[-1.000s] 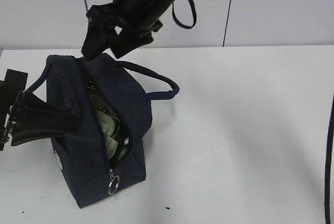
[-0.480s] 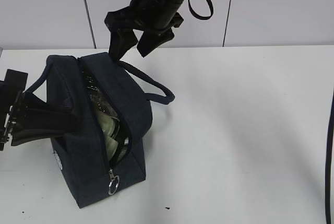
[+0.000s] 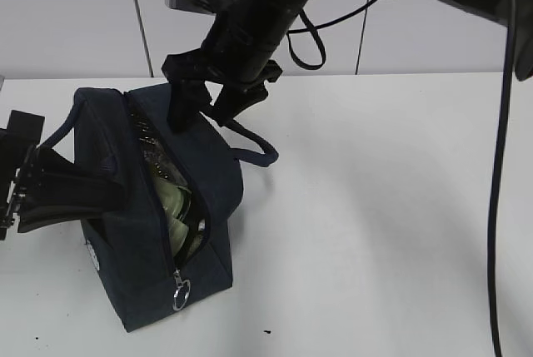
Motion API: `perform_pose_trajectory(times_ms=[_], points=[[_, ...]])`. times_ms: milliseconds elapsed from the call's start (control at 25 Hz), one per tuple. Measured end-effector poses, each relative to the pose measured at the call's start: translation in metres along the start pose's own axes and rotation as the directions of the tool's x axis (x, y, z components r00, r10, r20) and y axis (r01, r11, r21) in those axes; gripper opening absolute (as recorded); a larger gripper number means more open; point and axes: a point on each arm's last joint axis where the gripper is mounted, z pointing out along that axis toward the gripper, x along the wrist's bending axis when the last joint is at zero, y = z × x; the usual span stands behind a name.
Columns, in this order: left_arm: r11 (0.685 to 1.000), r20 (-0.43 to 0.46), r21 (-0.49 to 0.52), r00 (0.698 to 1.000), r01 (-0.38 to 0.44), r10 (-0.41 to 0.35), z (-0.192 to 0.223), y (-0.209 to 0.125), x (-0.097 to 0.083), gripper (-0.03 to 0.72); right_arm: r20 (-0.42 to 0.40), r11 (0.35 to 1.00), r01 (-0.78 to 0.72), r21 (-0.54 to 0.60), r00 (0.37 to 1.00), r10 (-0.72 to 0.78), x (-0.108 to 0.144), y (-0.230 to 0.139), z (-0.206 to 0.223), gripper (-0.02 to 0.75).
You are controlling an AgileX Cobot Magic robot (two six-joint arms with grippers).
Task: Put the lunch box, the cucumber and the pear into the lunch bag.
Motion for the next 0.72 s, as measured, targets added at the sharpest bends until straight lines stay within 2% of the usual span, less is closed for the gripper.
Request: perform_pose_trajectory(times_ms=[120,200,280,400,440,560,720], points=[[1.000,0.000,0.000,1.000,0.000,0.000,0.0000,0.0000,0.0000,-0.015,-0.007,1.000,-0.010,0.010,1.000,0.010,-0.0024,-0.0008,0.0060,0.517],[1.000,0.000,0.000,1.000,0.000,0.000,0.0000,0.0000,0.0000,-0.015,-0.007,1.000,-0.011,0.013,1.000,0.011,-0.0030,-0.0009,0.0071,0.406],[1.000,-0.002,-0.001,1.000,0.000,0.000,0.0000,0.0001,0.0001,-0.015,-0.007,1.000,-0.011,0.013,1.000,0.011,-0.0030,-0.0009,0.0071,0.228],[1.000,-0.007,-0.007,1.000,0.000,0.000,0.0000,0.0006,0.0007,-0.015,-0.005,1.000,-0.010,0.013,1.000,0.010,-0.0031,-0.0010,0.0071,0.045],[1.000,-0.010,-0.009,1.000,0.000,0.000,0.0000,0.0008,0.0009,-0.015,-0.005,1.000,-0.010,0.013,1.000,0.010,-0.0031,-0.0010,0.0071,0.019],[1.000,-0.012,-0.017,1.000,0.003,-0.003,0.0000,0.0015,0.0011,-0.015,-0.003,1.000,-0.010,0.014,1.000,0.010,-0.0033,-0.0010,0.0071,0.006],[0.999,-0.008,-0.033,1.000,-0.008,0.008,0.0002,0.0059,-0.0026,-0.015,0.058,1.000,0.013,0.019,0.998,-0.014,-0.0069,-0.0017,0.0031,0.006]])
